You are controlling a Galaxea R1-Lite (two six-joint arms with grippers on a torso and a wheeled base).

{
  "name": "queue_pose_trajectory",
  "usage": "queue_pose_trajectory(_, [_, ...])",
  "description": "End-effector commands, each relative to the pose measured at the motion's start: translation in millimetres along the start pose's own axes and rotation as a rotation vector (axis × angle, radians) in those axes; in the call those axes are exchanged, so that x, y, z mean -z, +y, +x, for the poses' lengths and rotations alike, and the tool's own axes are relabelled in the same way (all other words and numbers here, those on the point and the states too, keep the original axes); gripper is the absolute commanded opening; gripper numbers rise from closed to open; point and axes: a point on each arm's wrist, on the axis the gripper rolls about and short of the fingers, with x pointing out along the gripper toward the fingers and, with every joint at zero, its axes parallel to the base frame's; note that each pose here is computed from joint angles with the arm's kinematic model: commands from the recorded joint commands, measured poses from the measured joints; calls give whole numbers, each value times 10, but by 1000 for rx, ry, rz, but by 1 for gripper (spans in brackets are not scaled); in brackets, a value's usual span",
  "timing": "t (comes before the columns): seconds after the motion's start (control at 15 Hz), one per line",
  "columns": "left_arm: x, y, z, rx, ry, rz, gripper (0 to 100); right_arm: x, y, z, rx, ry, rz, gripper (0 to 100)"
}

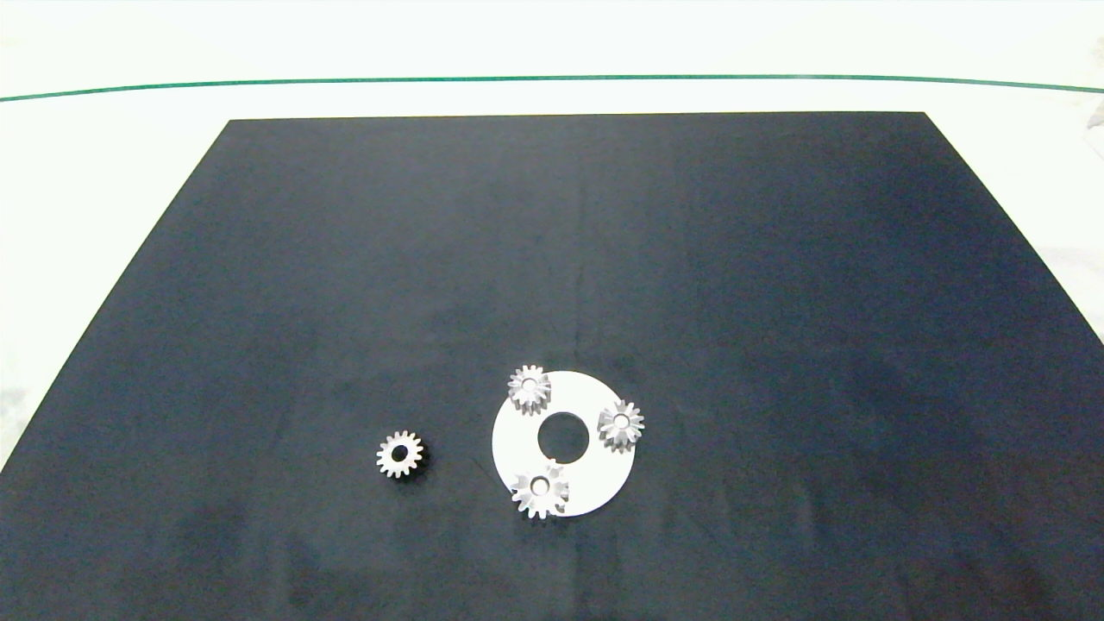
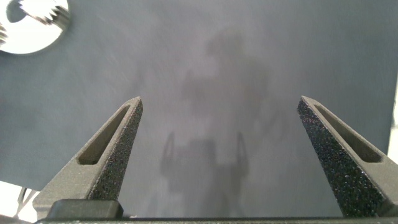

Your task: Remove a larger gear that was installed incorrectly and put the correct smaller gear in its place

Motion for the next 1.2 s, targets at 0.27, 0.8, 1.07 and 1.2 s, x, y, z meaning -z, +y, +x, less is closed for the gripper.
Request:
queue_pose_trajectory(0.27, [-272, 28, 121, -60, 51, 4, 100, -1284, 939, 1242, -554, 237, -389, 100])
queue_pose_trajectory(0.8, [-210, 35, -144, -65, -41, -2, 100, -1219, 2045, 1712, -637, 423, -636, 100])
queue_pose_trajectory(1.07, [-210, 35, -144, -65, -41, -2, 100, -1057, 2381, 1854, -633, 467, -707, 100])
queue_pose_trajectory(1.2, [-208, 35, -149, -65, -43, -2, 100, -996, 2514, 2001, -600, 484, -728, 100])
